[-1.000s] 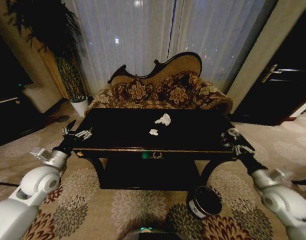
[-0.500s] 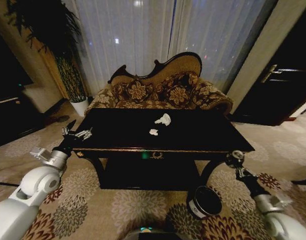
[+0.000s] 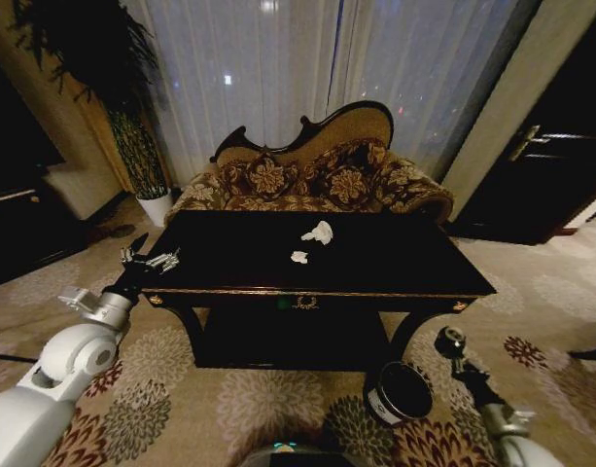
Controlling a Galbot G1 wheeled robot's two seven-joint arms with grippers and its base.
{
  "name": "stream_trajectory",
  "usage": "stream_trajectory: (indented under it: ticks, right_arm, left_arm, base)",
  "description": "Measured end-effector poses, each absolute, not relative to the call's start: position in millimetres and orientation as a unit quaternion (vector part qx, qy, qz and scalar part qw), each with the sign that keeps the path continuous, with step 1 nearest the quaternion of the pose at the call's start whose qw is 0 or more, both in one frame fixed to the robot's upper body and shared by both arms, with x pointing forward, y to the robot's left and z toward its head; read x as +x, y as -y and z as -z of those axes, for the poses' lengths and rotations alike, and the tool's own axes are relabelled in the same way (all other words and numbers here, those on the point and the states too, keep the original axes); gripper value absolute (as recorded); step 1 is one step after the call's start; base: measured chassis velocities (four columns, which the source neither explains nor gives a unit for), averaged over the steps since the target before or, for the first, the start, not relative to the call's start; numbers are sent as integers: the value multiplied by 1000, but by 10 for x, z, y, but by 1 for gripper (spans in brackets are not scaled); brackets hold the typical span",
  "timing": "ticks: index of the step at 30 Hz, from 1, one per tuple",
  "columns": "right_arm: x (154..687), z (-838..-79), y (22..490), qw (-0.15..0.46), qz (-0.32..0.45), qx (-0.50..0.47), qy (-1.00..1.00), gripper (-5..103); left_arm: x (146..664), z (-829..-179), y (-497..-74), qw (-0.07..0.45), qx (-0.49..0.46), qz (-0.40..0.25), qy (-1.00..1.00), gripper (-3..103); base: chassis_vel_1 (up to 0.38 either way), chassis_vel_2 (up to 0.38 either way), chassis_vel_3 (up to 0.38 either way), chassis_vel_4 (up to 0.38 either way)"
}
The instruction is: Move to the front of the table and place the trash on the table into the trash bin.
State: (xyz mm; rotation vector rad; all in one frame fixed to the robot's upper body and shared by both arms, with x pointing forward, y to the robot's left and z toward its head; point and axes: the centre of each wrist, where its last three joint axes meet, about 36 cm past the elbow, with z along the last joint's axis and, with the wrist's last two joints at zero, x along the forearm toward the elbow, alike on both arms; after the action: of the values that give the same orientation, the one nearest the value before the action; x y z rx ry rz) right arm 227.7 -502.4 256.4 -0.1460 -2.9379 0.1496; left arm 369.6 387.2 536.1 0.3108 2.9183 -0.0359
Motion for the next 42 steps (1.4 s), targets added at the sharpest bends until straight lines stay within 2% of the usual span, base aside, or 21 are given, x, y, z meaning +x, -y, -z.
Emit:
stream_trajectory:
  ticks: [17, 35, 36, 39, 42]
  right_arm:
    - [2184, -1558, 5141, 198, -86, -69, 974, 1]
    - [2125, -1161, 4971, 243, -95, -59, 964, 0]
    - [2117, -1152, 4953, 243, -93, -59, 964, 11]
    - [2118, -1153, 4940, 242, -91, -59, 964, 16]
    - [2145, -1161, 4932, 238, -89, -61, 965, 32]
  left_arm:
    - [3696, -5361, -3872, 103, 105, 12, -989, 100]
    - [3695, -5361, -3872, 103, 105, 12, -989, 100]
    - [3695, -5361, -3872, 103, 105, 12, -989, 100]
    - [3696, -5361, -3872, 103, 105, 12, -989, 100]
    - [3696, -5361, -3872, 103, 105, 12, -989, 100]
  base:
    - [0, 0, 0, 0]
    - [0, 0, 0, 0]
    - [0, 0, 0, 0]
    - [0, 0, 0, 0]
    - [0, 0, 0, 0]
